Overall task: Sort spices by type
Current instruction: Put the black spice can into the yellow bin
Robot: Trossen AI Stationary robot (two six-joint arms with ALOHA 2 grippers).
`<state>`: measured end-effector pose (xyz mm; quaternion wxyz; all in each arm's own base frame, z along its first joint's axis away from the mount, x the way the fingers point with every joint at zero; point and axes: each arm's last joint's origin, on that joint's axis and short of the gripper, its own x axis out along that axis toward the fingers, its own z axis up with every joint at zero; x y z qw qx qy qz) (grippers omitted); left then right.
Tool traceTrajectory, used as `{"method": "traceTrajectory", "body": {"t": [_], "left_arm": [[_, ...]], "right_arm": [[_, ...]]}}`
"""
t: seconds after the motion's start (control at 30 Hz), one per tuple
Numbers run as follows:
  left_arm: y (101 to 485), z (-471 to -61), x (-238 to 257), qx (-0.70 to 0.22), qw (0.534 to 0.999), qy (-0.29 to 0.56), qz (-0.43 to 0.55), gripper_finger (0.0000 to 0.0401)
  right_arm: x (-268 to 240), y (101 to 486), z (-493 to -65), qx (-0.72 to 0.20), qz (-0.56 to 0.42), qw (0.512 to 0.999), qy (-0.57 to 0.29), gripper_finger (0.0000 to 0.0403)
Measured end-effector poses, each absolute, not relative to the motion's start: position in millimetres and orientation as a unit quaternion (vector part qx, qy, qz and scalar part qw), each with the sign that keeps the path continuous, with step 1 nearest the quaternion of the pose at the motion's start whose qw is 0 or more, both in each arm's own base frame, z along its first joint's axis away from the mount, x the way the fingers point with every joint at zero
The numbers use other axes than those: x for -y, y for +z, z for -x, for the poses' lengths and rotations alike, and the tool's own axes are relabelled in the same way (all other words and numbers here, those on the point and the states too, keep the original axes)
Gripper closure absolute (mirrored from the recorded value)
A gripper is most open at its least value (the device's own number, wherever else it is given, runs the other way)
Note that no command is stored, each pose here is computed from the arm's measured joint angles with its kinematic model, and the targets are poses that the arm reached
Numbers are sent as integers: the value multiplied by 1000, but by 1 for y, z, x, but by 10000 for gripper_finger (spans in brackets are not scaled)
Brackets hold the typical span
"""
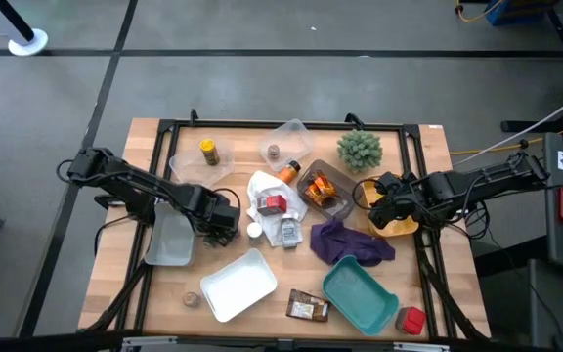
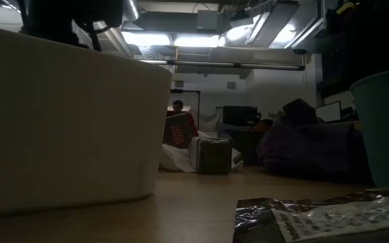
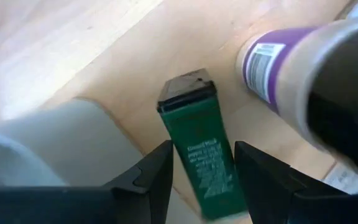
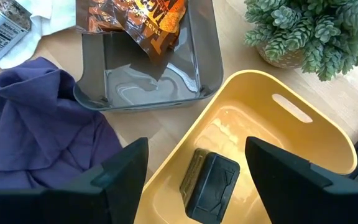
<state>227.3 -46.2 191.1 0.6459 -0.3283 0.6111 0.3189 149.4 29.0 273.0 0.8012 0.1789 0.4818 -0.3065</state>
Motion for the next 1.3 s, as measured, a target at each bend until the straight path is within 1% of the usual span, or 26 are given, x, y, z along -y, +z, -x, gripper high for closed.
{"method": "traceTrajectory", "body": {"t": [0.17, 0.37, 0.43, 0.57, 0.6, 1.0, 1.3], "left_arm": [[181, -226, 46, -601, 655, 311, 336, 246], [180, -226, 46, -603, 661, 302, 328, 249], [179, -227, 46, -603, 662, 301, 328, 261], [179, -226, 46, -605, 660, 301, 328, 303], [179, -226, 46, -605, 660, 300, 329, 306], [186, -220, 45, -598, 668, 294, 330, 306], [215, -209, 42, -553, 706, 258, 358, 304]], "right_arm": [[-29, 273, -149, -482, -179, 801, -306, 134], [-29, 273, -149, -482, -180, 801, -306, 134], [-29, 273, -149, -482, -180, 801, -306, 134], [-29, 273, -149, -482, -180, 801, -306, 134], [-29, 273, -149, -482, -180, 801, -306, 134], [-29, 273, -150, -482, -180, 801, -305, 134], [-30, 274, -152, -484, -159, 812, -286, 134]]}}
